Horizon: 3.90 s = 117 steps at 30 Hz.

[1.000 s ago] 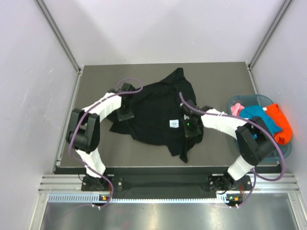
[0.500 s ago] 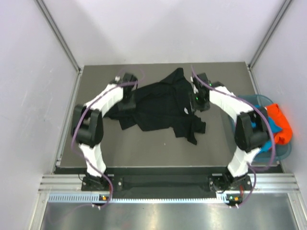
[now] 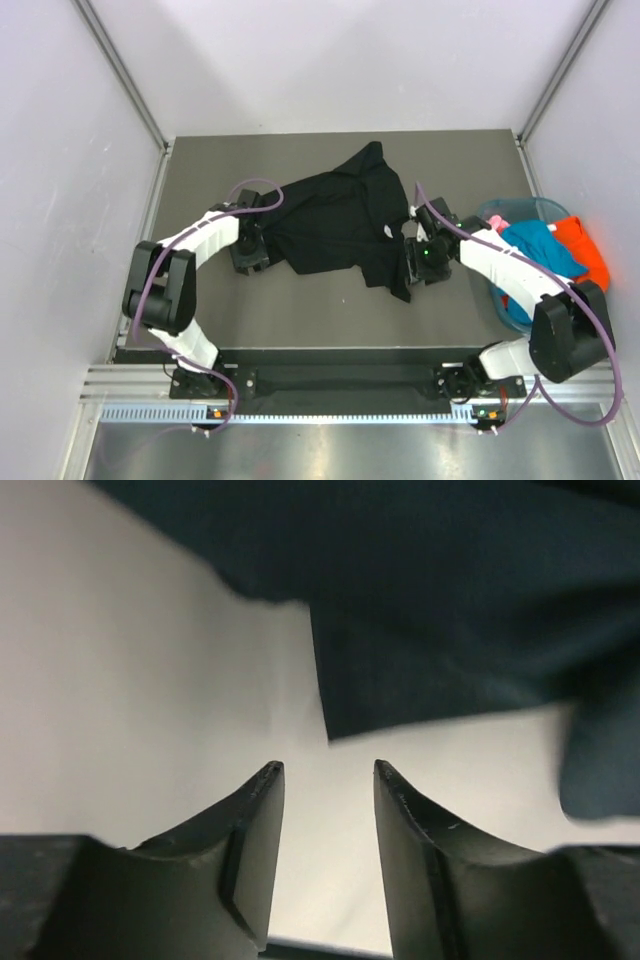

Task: Fold and stack the t-shirts
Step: Flatten the tshirt out

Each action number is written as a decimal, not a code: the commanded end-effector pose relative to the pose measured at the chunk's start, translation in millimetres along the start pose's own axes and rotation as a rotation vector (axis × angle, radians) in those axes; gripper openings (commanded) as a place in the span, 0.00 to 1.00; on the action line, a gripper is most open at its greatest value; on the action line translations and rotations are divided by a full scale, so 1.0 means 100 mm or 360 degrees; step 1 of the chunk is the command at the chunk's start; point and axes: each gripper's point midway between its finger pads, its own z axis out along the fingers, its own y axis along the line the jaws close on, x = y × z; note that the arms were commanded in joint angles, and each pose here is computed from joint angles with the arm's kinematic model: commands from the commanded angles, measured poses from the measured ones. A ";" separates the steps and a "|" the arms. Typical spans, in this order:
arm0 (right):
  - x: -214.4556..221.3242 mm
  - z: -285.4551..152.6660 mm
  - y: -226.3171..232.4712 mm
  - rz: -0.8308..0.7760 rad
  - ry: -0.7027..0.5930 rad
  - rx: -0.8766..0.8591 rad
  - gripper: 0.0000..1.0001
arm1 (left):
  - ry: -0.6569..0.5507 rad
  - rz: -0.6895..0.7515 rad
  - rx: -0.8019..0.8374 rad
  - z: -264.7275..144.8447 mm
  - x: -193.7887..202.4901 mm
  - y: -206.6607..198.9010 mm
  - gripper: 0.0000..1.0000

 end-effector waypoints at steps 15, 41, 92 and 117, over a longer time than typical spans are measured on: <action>-0.02 -0.08 0.06 0.0069 -0.0073 -0.0029 0.45 | -0.0036 -0.0088 0.0065 0.27 -0.21 -0.05 0.00; 0.26 0.68 0.13 0.0152 0.0115 -0.0137 0.29 | -0.0460 -0.0142 0.0123 -1.05 -0.06 0.47 0.00; -0.03 -6.68 0.12 0.0086 -0.3202 -0.0567 0.00 | -0.2490 -0.0504 0.1023 -6.20 -0.41 1.33 0.00; -3.81 -1.28 0.28 0.0056 -0.1886 -0.0713 0.00 | -0.1268 -0.0515 0.0034 -1.18 -2.80 0.62 0.00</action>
